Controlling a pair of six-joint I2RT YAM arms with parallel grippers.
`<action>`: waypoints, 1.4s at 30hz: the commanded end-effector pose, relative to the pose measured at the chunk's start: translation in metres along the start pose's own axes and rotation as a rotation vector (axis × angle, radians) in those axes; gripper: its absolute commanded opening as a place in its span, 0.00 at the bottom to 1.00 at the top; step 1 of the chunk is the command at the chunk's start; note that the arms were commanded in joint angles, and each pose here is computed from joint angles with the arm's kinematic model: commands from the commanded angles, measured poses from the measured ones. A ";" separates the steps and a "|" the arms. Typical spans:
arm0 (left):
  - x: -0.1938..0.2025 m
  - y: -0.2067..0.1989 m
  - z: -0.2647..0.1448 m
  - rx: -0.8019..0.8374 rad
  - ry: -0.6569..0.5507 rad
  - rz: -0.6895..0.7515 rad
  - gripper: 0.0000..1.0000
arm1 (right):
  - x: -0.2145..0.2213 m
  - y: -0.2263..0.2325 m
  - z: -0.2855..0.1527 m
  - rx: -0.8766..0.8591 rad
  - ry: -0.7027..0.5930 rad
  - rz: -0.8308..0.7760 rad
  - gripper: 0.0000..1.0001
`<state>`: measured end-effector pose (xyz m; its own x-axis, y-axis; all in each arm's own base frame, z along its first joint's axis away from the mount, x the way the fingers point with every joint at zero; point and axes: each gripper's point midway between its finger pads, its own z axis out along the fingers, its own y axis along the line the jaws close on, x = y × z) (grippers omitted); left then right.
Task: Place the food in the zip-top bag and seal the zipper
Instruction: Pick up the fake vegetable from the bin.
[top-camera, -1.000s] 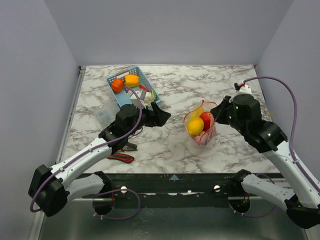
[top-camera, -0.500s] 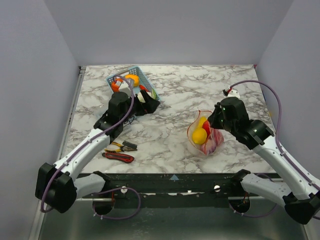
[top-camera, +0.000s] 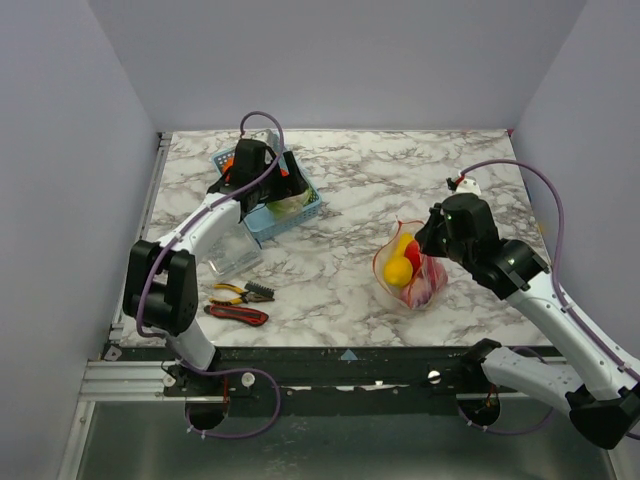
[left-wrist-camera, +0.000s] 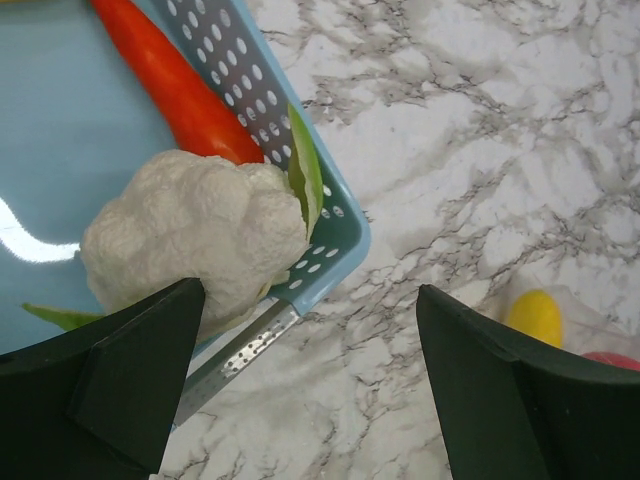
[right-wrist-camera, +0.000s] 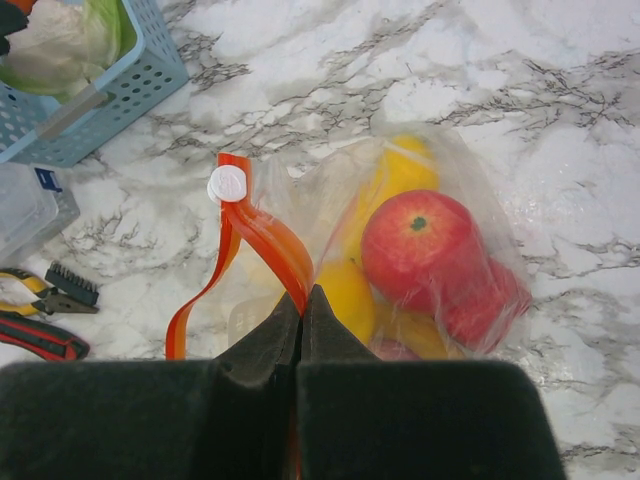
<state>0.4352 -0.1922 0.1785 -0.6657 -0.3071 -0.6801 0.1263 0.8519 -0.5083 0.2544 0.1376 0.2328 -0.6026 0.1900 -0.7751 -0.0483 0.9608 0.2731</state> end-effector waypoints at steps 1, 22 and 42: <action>0.012 0.008 0.006 0.010 0.039 -0.062 0.88 | -0.016 0.001 -0.007 0.000 -0.041 0.005 0.00; -0.063 0.100 -0.010 -0.311 -0.112 -0.126 0.94 | -0.021 0.004 -0.011 -0.003 -0.041 0.002 0.00; -0.022 0.033 0.067 -0.318 -0.079 -0.609 0.80 | -0.014 0.014 -0.006 -0.045 -0.010 0.038 0.00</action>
<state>0.4900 -0.2017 0.1655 -0.6416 -0.5842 -0.4970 -0.1755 0.7426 -0.6463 0.2564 0.1433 0.2368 -0.6180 0.1926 -0.7622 -0.0522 0.9573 0.2842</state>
